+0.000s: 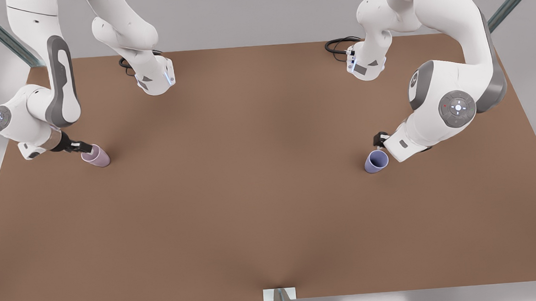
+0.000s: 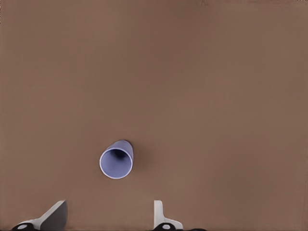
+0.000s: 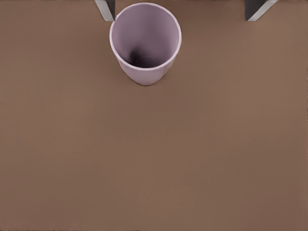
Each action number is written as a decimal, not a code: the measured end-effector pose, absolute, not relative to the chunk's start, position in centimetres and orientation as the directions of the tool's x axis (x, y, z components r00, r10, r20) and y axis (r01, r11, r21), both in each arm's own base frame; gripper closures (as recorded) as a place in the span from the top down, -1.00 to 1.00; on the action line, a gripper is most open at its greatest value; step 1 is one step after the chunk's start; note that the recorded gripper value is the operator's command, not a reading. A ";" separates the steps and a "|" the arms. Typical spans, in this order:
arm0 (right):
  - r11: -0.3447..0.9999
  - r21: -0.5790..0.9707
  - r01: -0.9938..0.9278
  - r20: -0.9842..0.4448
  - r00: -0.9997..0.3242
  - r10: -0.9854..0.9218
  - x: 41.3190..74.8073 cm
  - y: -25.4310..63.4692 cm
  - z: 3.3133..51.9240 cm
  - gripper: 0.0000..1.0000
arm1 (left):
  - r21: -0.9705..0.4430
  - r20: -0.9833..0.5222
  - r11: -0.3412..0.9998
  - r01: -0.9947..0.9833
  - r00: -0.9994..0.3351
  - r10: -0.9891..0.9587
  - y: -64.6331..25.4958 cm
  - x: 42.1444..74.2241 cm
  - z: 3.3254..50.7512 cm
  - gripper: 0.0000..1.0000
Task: Stack the cups, with the pink cup at the bottom and the purple cup at the top
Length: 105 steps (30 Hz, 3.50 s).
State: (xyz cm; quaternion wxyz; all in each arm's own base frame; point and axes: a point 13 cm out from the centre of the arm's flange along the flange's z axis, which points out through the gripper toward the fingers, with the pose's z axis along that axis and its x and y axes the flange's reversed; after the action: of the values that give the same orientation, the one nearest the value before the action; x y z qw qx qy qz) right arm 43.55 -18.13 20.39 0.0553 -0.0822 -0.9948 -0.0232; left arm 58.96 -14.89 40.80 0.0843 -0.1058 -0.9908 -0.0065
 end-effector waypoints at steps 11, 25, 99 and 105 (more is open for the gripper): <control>0.999 0.044 -0.011 0.122 -0.992 -0.016 44.6 -12.2 18.1 1.00 | 0.012 0.172 0.989 0.144 -0.975 0.140 -14.8 58.9 40.7 1.00; 0.946 0.043 0.321 0.111 -0.943 0.315 36.3 -31.2 16.4 1.00 | 0.022 0.173 0.995 0.102 -0.980 0.096 -14.7 58.9 40.6 1.00; 0.890 0.098 -0.444 -0.031 -0.896 -0.444 61.5 52.4 18.8 -0.57 | -0.010 0.043 1.000 0.030 -0.999 0.030 -11.4 59.6 35.7 1.00; 0.935 0.191 -0.298 -0.078 -0.954 -0.288 60.0 59.0 15.5 -0.57 | -0.009 0.013 0.999 0.044 -0.999 0.044 -10.7 60.7 36.1 1.00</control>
State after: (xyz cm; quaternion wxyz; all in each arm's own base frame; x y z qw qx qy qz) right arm 60.00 58.97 15.51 -0.0243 0.1492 -0.9834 -0.1009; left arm 60.66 -10.67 36.07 0.0064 -0.0222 -0.9997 0.0041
